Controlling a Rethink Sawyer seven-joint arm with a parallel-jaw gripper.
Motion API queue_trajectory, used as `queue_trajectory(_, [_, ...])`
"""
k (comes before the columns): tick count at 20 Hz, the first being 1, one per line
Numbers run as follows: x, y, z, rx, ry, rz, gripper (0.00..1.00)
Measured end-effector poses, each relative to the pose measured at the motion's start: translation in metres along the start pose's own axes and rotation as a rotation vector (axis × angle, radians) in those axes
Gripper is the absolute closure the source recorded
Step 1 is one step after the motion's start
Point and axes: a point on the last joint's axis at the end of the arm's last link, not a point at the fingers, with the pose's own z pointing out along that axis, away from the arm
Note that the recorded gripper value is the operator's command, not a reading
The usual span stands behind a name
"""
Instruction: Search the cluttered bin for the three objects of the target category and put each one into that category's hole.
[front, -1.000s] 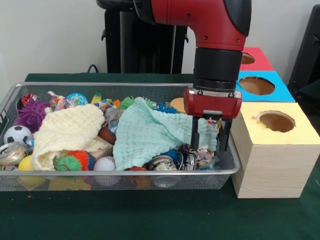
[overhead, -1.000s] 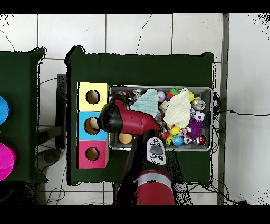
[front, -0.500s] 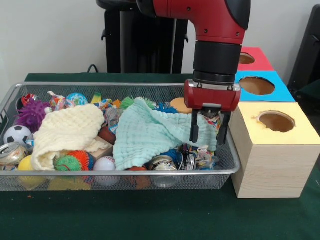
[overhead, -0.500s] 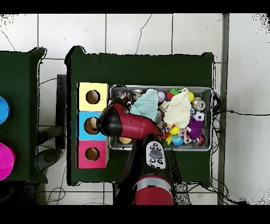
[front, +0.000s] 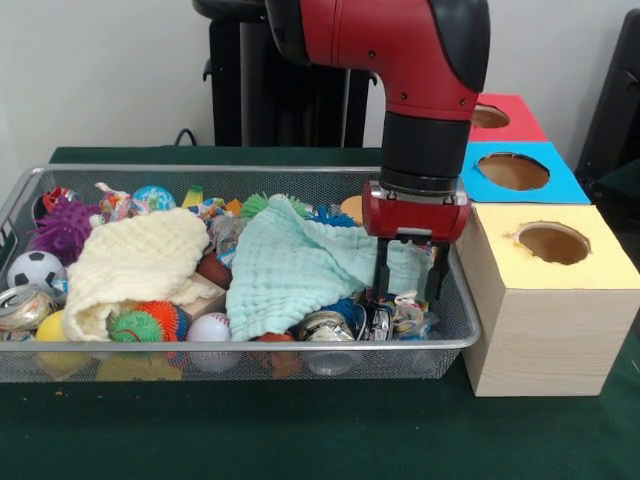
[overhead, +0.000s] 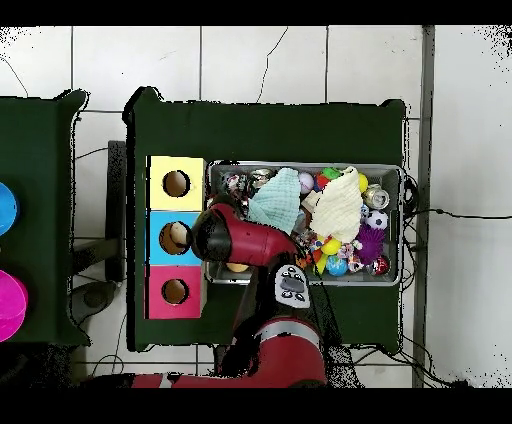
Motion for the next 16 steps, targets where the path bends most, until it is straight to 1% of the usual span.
queue_trajectory(3, [0.008,0.001,0.009,0.003,-0.004,-0.003,0.00])
queue_trajectory(7, [0.014,0.004,0.015,0.006,-0.012,-0.007,0.00])
queue_trajectory(16, [0.014,0.005,0.016,0.008,-0.023,-0.006,0.00])
